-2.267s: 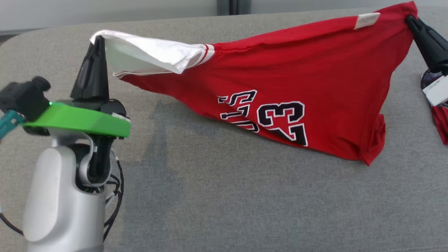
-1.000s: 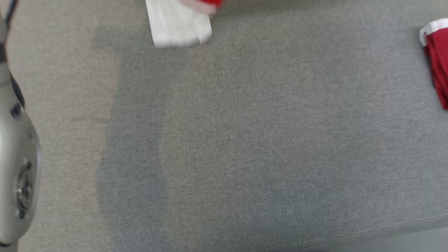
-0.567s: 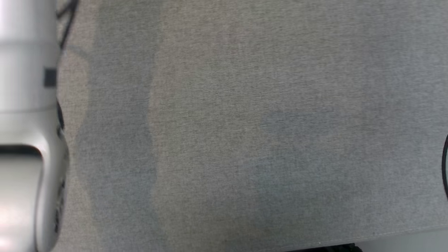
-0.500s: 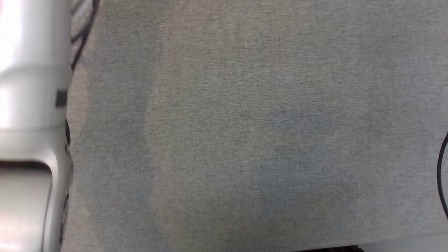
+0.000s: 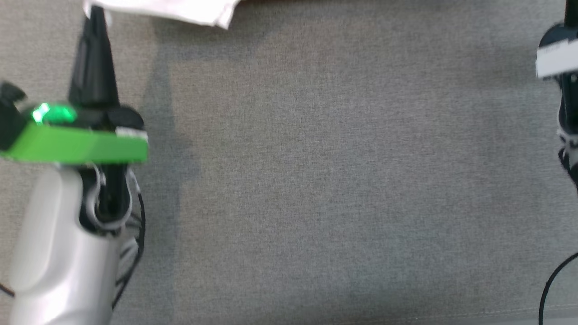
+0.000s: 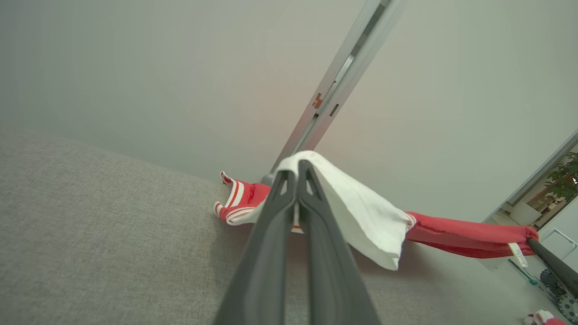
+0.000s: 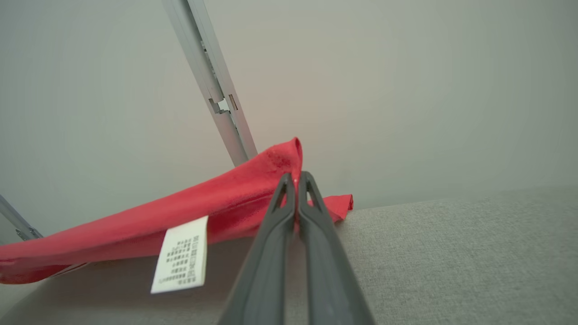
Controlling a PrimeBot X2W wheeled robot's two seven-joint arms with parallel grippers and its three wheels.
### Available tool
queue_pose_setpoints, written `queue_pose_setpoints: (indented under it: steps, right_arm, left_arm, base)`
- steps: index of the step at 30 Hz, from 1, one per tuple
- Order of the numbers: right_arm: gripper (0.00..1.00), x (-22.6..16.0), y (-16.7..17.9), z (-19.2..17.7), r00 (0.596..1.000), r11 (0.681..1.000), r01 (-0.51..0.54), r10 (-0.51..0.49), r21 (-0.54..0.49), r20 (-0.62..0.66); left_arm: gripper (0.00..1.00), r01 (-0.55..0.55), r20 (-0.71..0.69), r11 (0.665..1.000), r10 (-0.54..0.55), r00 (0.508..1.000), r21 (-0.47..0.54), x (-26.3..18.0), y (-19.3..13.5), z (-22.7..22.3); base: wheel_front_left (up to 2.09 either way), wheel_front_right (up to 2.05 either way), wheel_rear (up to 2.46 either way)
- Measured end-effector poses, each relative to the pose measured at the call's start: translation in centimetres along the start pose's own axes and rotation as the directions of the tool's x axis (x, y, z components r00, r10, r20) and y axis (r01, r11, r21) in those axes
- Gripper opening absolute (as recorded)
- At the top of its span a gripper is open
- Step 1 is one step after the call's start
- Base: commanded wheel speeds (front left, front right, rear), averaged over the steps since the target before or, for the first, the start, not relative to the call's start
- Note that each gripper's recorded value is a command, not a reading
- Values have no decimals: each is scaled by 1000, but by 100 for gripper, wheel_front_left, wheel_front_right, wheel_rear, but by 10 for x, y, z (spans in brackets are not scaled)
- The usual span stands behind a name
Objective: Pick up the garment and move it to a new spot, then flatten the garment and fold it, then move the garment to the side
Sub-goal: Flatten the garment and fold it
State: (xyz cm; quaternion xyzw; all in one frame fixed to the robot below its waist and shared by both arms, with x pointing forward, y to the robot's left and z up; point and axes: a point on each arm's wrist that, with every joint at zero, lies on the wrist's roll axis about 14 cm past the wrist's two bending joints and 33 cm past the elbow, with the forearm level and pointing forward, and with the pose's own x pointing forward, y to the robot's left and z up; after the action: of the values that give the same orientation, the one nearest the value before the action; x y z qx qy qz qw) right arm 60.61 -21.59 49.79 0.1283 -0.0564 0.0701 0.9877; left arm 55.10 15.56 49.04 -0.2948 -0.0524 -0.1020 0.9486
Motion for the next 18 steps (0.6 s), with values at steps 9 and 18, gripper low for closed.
queue_pose_setpoints:
  steps: [9,18]
  right_arm:
    - [0,-75,-5,15,998,998,57,-57,40,-16]
    - [0,-139,0,12,994,993,94,-90,64,-67]
  left_arm:
    - [0,-52,-78,999,51,996,-16,-82,-15,-9]
    - [0,-135,-159,990,129,979,-26,-149,-23,-25]
  base:
    - [0,0,0]
    - [0,0,0]
